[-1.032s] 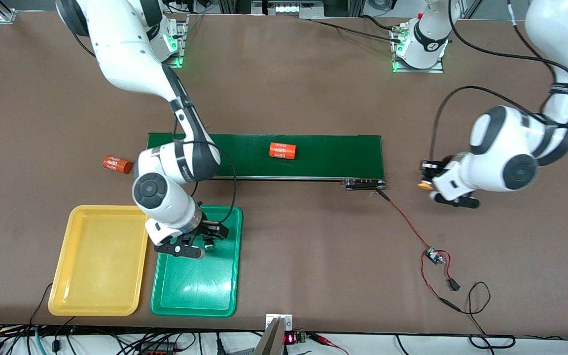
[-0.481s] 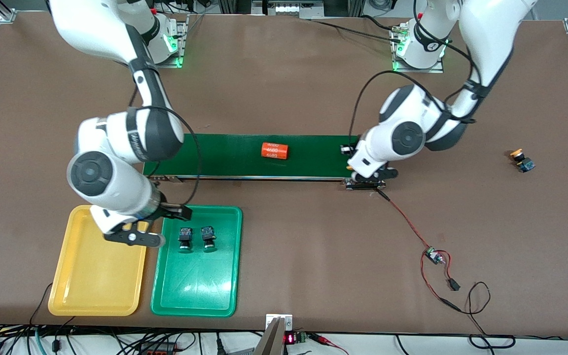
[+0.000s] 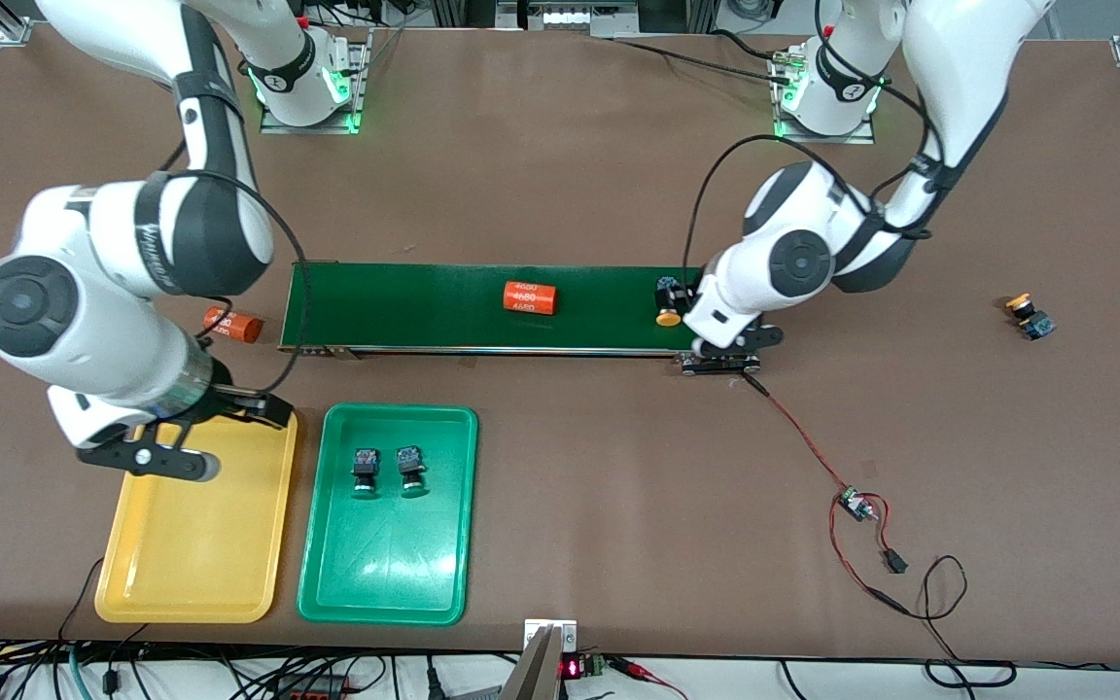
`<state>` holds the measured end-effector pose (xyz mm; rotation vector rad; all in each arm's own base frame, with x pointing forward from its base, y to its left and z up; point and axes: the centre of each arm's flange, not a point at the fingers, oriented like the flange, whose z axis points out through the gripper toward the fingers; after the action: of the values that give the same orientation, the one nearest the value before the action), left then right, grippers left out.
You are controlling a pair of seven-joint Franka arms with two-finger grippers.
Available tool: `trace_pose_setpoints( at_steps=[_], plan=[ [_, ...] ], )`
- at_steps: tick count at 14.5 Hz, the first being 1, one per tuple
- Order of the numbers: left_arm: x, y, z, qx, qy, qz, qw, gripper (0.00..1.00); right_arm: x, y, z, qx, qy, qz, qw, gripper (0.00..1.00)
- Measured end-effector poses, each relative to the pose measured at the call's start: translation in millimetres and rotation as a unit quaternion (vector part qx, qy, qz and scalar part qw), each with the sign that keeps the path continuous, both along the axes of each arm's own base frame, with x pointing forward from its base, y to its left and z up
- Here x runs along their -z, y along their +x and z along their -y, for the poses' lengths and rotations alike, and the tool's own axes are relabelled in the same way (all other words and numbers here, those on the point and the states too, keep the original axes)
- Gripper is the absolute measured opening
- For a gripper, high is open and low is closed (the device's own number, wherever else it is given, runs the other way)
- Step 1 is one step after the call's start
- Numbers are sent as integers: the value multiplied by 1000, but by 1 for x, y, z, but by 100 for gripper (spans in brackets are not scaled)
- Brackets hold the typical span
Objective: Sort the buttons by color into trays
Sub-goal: 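Carry the yellow button with the left gripper while right carries green, then place the yellow button on the belt while the right gripper releases green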
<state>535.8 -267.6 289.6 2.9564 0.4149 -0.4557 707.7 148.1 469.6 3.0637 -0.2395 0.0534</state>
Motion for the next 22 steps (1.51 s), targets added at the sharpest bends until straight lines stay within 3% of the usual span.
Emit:
trace_pose_setpoints(
  at_steps=[3, 6, 8, 11, 16, 22],
  plan=[
    [-15, 35, -86, -71, 33, 7, 997, 100, -12, -7, 32, -5, -3, -6, 1000, 100],
    [1, 57, -196, -159, 62, -4, 985, 100, -17, -11, 74, -19, 5, -17, 1000, 100],
    [15, 59, -266, -210, 80, -15, 974, 100, -14, -15, 95, -21, 25, -28, 999, 100],
    [31, 48, -352, -239, 91, -32, 966, 100, -13, -23, 113, -24, 37, -38, 998, 100],
    [42, 18, -455, -228, 112, -44, 966, 100, -13, -46, 130, -24, 46, -55, 997, 100],
    [74, -13, -529, -145, 197, -66, 967, 100, -29, -58, 139, -21, 38, -62, 997, 100]
  ],
)
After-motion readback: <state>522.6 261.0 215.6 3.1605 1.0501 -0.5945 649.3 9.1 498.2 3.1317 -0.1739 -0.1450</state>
